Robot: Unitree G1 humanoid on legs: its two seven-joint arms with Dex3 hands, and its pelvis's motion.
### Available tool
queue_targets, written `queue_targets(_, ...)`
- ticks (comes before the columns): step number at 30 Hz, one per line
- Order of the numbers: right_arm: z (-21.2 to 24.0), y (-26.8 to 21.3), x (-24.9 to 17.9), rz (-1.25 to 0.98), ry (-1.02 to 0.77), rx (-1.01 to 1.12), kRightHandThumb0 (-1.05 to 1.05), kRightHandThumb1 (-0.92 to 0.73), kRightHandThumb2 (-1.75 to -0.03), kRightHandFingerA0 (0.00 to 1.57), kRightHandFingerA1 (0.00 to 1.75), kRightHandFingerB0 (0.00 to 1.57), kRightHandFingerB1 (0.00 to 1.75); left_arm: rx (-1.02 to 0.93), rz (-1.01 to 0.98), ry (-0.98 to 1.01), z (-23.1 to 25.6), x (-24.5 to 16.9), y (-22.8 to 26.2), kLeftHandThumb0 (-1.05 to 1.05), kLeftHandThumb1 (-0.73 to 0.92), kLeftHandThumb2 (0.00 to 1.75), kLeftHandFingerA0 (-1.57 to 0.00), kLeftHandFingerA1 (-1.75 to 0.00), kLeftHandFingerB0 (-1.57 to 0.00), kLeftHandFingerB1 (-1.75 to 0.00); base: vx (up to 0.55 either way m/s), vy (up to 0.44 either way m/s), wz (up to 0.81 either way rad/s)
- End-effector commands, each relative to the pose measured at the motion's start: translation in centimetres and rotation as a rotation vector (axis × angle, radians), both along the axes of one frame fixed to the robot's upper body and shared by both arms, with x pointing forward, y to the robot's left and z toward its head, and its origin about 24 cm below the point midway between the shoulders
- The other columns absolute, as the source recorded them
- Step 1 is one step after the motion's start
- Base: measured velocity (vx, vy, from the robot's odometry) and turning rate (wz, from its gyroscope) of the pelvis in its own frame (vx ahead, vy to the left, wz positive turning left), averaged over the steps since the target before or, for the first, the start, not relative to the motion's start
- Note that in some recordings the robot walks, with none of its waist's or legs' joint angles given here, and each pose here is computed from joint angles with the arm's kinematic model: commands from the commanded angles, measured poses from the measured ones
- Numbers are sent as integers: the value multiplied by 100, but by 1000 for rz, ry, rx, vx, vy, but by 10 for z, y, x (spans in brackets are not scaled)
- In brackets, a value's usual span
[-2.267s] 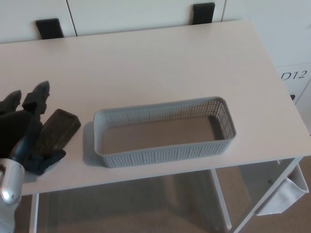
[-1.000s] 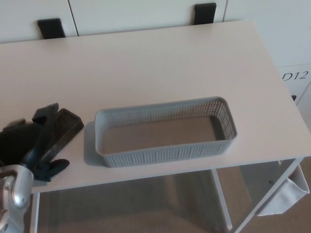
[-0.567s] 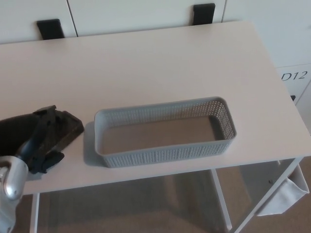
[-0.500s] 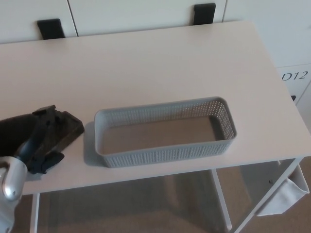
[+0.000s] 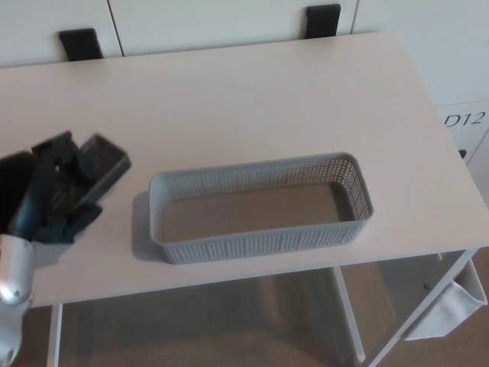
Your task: The robot walks towards a desk on which an eraser is kept on the left hand side and a container is kept on the right hand side. The robot picks up the eraser using its left hand and places it in the container.
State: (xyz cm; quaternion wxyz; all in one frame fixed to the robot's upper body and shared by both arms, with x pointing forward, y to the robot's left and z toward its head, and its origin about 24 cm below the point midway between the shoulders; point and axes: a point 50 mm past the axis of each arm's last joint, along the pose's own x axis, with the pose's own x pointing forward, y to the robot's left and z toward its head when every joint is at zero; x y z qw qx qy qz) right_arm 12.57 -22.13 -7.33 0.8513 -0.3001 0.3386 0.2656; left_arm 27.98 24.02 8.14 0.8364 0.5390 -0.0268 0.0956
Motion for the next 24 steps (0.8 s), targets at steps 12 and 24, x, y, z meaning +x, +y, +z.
queue_targets(12,-1,-5,-2,18,14,-23,-31,-56,-57,57,41,40,36,-13,-346,-270,64,-16,-85,-66,72,112,-138,-152,-76,-119,0,0,0)
queue_targets(24,1,-4,0,29,6,-31,-32,-56,-57,57,41,43,37,42,-440,-146,32,-13,-133,-41,76,62,-115,-168,-70,-50,0,0,0)
